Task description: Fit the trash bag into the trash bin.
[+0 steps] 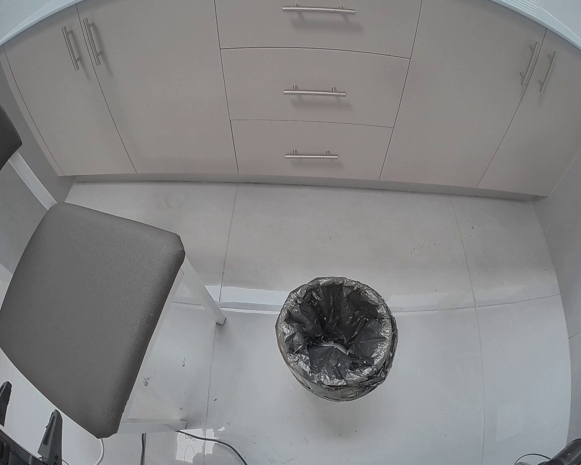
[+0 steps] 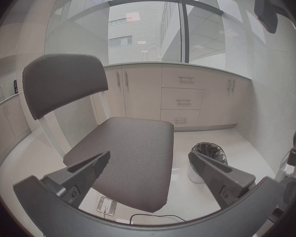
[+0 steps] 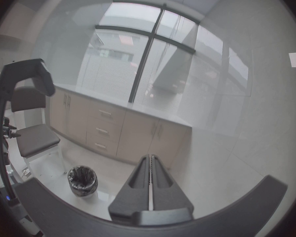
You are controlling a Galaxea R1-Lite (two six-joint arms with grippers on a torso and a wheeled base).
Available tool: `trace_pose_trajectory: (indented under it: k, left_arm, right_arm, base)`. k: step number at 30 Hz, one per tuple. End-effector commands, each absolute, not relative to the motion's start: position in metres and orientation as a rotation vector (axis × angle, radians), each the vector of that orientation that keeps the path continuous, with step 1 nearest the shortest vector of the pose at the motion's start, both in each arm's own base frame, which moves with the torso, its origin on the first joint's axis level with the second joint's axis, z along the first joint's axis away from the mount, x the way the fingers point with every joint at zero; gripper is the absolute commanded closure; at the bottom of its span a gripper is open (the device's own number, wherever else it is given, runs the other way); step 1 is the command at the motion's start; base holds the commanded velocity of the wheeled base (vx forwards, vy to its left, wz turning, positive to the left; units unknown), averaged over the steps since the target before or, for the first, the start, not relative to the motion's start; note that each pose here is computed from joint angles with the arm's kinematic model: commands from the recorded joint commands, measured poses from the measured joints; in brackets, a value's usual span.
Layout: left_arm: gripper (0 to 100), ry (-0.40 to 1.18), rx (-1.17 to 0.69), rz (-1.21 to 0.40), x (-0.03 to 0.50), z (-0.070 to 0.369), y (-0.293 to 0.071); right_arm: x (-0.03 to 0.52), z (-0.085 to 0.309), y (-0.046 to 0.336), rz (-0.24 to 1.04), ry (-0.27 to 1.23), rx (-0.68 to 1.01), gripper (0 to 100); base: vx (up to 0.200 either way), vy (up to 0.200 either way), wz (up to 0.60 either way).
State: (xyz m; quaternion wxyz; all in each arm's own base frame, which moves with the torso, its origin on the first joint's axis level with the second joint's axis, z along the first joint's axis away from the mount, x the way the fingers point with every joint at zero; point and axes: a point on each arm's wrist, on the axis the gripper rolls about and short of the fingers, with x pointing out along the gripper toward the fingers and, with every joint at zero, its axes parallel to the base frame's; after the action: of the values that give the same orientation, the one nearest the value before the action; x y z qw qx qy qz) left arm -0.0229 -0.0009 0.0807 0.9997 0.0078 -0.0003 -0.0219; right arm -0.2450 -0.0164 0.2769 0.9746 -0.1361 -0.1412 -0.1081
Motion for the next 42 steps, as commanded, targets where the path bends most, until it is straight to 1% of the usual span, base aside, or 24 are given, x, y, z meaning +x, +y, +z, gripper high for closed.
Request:
trace_pose_trajectory:
  k: [1,2,4,15,18,19,20,24,33,37,38,39,41,42]
  left_arm:
    - [0,0.001,0.015,-0.044,-0.023,0.075,-0.001]
    - [0,0.001,0.015,-0.044,-0.023,0.075,-0.001]
    - [0,0.001,0.015,-0.044,-0.023,0.075,-0.001]
    - [0,0.001,0.015,-0.043,-0.023,0.075,-0.001]
    - [0,0.001,0.015,-0.044,-0.023,0.075,-0.001]
    - [0,0.001,0.015,-0.044,-0.023,0.075,-0.001]
    - [0,0.001,0.015,-0.044,-0.023,0.075,-0.001]
    - [0,0.001,0.015,-0.043,-0.023,0.075,-0.001]
    - [0,0.001,0.015,-0.044,-0.023,0.075,-0.001]
    - [0,0.001,0.015,-0.044,-0.023,0.075,-0.001]
    - [0,0.001,0.015,-0.044,-0.023,0.075,-0.001]
    - [0,0.001,0.015,-0.043,-0.023,0.075,-0.001]
    - [0,0.001,0.015,-0.044,-0.023,0.075,-0.001]
    - [0,0.001,0.015,-0.044,-0.023,0.075,-0.001]
  right_arm:
    - [-0.27,0.224,-0.001,-0.127,-0.438,-0.294,100]
    - [-0.27,0.224,-0.001,-0.122,-0.439,-0.292,100]
    - [-0.27,0.224,0.0,-0.057,-0.444,-0.263,100]
    - [-0.267,0.221,0.002,0.017,-0.419,-0.251,100]
    - [-0.268,0.221,0.004,0.165,-0.432,-0.278,100]
    - [-0.268,0.221,0.004,0.165,-0.432,-0.278,100]
    - [-0.264,0.22,0.006,0.232,-0.422,-0.277,100]
    - [-0.247,0.217,0.006,0.248,-0.348,-0.264,100]
    - [-0.227,0.211,0.006,0.27,-0.253,-0.233,100]
    - [-0.203,0.201,0.006,0.283,-0.138,-0.208,100]
    - [-0.203,0.201,0.006,0.283,-0.138,-0.208,100]
    - [-0.194,0.197,0.006,0.29,-0.089,-0.171,100]
    - [-0.19,0.195,0.006,0.292,-0.068,-0.147,100]
    - [-0.179,0.19,0.006,0.297,-0.017,-0.086,100]
  base:
    - [0.0,0.0,0.0]
    - [0.0,0.0,0.0]
    - [0.0,0.0,0.0]
    - [0.0,0.0,0.0]
    - [0.0,0.0,0.0]
    - [0.0,0.0,0.0]
    - [0.0,0.0,0.0]
    - [0.0,0.0,0.0]
    - [0.0,0.0,0.0]
    - [0.0,0.0,0.0]
    - [0.0,0.0,0.0]
    - [0.0,0.0,0.0]
    - [0.0,0.0,0.0]
    - [0.0,0.0,0.0]
